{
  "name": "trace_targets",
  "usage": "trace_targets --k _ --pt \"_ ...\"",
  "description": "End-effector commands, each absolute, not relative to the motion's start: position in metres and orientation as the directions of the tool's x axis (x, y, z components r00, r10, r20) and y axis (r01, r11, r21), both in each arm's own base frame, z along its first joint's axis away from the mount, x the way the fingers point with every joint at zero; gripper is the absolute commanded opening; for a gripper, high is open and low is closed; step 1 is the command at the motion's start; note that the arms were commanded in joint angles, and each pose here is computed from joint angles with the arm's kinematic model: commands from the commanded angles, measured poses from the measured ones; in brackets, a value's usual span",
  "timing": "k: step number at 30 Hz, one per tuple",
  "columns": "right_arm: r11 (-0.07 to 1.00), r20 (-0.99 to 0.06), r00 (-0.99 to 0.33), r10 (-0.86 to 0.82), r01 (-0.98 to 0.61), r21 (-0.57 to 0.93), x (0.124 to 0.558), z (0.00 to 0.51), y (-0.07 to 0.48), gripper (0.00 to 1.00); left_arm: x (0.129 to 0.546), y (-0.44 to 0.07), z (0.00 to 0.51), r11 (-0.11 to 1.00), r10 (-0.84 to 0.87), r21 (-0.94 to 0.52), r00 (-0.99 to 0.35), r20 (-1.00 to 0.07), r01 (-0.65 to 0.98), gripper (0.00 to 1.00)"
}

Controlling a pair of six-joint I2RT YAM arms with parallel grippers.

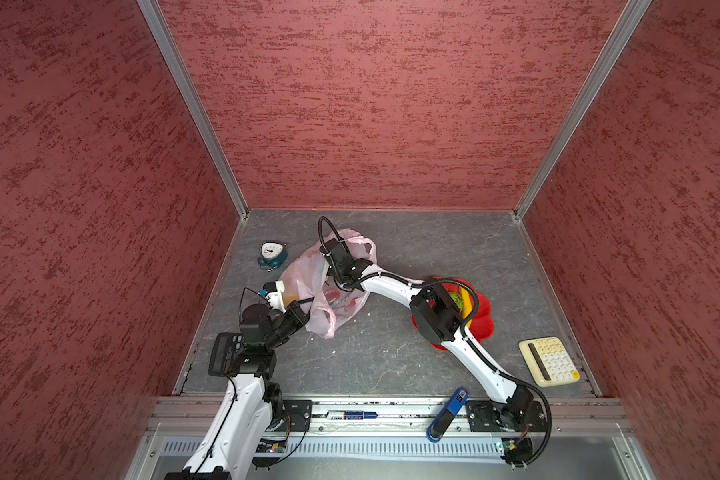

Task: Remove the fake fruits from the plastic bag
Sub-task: 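Lift the cream pear out and carry it over the red bowl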

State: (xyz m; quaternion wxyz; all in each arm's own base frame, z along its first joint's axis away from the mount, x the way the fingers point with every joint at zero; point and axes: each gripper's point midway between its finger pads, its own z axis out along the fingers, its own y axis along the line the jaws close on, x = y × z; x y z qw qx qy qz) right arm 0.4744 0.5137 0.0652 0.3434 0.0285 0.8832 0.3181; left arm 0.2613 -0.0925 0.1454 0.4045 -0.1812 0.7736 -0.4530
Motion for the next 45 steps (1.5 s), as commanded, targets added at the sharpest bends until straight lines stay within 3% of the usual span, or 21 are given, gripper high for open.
trace_targets --k 1,7,20,36,45 --pt "0.783 -0.595 -0.750 0.289 -0.173 0.598 0.473 0.085 0.505 0.28 0.260 -0.092 0.144 0.518 -0.648 -0.849 -0.601 -0.468 0.103 0.01" --pt "0.755 -0.617 -0.731 0.292 -0.220 0.618 0.459 0.113 0.494 0.22 0.264 -0.090 0.148 0.515 -0.659 -0.850 -0.584 -0.474 0.108 0.01" --pt "0.777 -0.673 -0.687 0.275 -0.253 0.577 0.397 0.161 0.421 0.19 0.285 -0.089 0.162 0.533 -0.643 -0.830 -0.558 -0.525 0.165 0.01" --pt "0.715 -0.695 -0.715 0.073 -0.448 0.536 0.304 0.237 0.383 0.18 0.282 -0.088 0.163 0.545 -0.637 -0.822 -0.555 -0.534 0.166 0.01" --pt "0.842 -0.757 -0.643 0.121 -0.338 0.421 0.278 0.286 0.286 0.19 0.282 -0.086 0.164 0.549 -0.642 -0.821 -0.549 -0.535 0.158 0.01"
